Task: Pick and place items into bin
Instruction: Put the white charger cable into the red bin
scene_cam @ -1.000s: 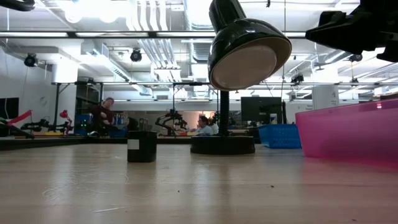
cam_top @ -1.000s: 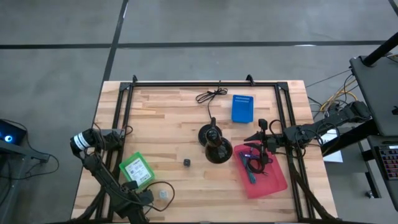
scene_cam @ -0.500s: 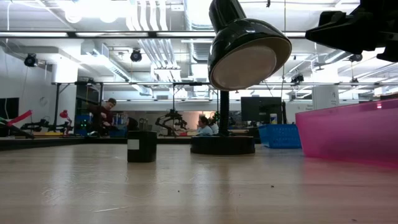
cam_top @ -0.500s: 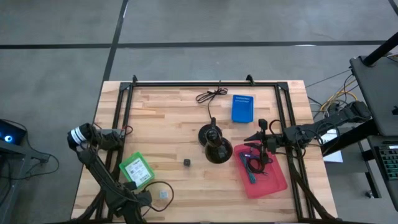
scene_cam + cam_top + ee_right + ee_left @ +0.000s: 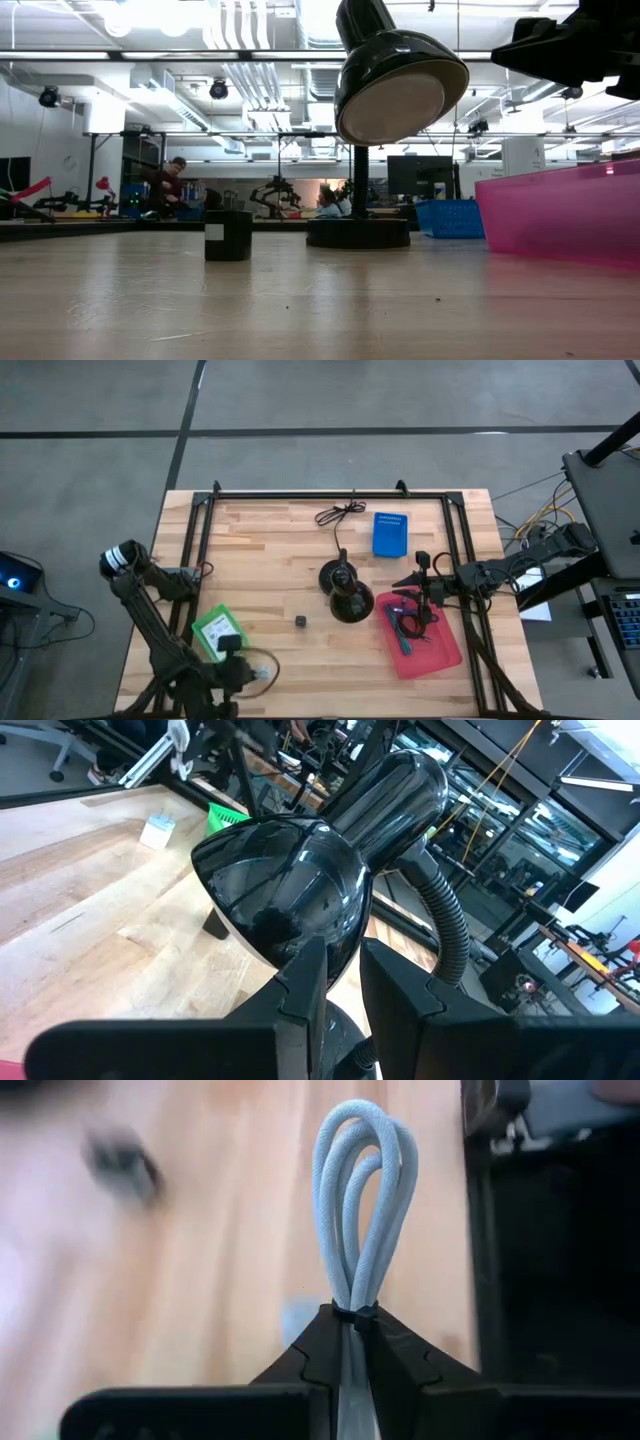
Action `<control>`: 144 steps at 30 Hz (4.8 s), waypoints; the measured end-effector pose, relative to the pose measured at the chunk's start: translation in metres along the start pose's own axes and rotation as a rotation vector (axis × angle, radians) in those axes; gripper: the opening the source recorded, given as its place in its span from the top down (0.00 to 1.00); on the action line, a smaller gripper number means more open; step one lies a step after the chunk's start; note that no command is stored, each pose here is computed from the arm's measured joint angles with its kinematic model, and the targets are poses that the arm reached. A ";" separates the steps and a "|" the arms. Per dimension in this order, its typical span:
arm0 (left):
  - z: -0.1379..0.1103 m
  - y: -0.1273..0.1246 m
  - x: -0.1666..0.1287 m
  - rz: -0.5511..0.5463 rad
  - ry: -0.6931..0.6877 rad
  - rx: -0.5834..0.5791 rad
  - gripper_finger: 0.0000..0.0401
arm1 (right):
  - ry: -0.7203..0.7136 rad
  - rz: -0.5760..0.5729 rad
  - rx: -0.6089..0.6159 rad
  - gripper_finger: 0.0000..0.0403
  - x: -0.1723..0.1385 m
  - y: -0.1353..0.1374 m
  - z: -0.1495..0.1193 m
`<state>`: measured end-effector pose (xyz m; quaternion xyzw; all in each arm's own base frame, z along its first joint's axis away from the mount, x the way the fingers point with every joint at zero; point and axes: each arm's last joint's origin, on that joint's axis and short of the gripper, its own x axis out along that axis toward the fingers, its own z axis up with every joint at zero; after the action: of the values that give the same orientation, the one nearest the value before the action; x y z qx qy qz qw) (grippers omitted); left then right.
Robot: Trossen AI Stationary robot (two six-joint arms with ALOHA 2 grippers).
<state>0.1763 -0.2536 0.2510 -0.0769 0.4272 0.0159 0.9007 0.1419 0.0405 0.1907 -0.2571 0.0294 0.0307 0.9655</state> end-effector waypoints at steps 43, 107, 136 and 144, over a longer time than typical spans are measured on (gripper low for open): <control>0.089 0.038 0.060 0.382 -0.436 0.402 0.96 | -0.404 0.345 -0.037 0.73 0.020 0.033 0.031; 0.118 0.039 0.123 0.335 -0.576 0.525 0.96 | -0.126 0.179 -0.128 0.62 0.154 0.077 0.066; 0.126 0.046 0.126 0.284 -0.598 0.513 0.92 | -0.112 0.173 -0.108 0.95 0.154 0.077 0.066; 0.126 0.047 0.127 0.253 -0.588 0.526 0.75 | -0.096 0.180 -0.089 0.96 0.152 0.075 0.067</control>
<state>0.3496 -0.1927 0.2259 0.2170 0.1474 0.0379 0.9642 0.2901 0.1460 0.2005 -0.2941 0.0045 0.1308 0.9468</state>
